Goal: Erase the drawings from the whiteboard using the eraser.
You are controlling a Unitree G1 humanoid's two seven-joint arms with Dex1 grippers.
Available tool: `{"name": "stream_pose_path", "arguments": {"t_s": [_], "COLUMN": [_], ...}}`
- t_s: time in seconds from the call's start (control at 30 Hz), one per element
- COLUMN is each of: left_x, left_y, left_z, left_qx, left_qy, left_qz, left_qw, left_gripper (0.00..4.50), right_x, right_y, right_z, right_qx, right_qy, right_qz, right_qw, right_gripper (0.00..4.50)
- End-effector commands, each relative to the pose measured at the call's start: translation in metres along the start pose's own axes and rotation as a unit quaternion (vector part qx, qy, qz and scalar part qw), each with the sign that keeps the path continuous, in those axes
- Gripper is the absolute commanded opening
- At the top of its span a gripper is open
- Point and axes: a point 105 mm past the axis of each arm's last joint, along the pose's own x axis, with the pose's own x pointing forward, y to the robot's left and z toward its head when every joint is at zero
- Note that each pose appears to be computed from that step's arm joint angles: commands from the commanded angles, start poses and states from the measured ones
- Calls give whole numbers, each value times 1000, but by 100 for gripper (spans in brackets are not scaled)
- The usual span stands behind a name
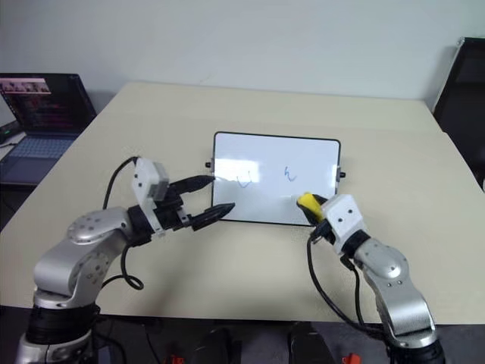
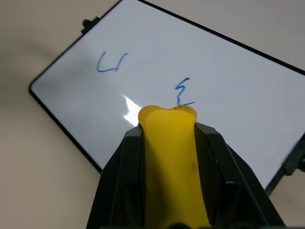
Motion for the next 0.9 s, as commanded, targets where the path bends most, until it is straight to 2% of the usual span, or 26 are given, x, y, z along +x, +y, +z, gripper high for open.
{"name": "stream_pose_path", "arguments": {"t_s": [0.03,0.27,0.43,0.5,0.63,0.77,0.9], "left_x": [3,4,-2,-4,-6,-7,-8], "left_y": [0,8,13,14,15,17,18], "left_z": [13,9,2,-3,-7,-11,-15], "left_qx": [19,23,20,19,18,17,16], "left_qy": [-13,-13,-9,-6,-5,-6,-7], "left_qz": [-14,-21,-16,-13,-12,-12,-14], "left_qw": [1000,999,1000,1000,1000,1000,1000], "left_gripper": [450,450,450,450,450,450,450], "right_x": [13,65,89,91,83,72,76], "right_y": [-6,-10,-23,-24,-9,-6,-37], "right_z": [18,33,22,13,-18,-31,-18], "right_qx": [-40,-72,-74,-71,-76,-75,-103], "right_qy": [-20,-28,-4,12,82,115,97], "right_qz": [-3,-4,-36,-36,19,37,-48], "right_qw": [999,997,997,997,994,990,989], "right_gripper": [110,110,110,110,110,110,110]}}
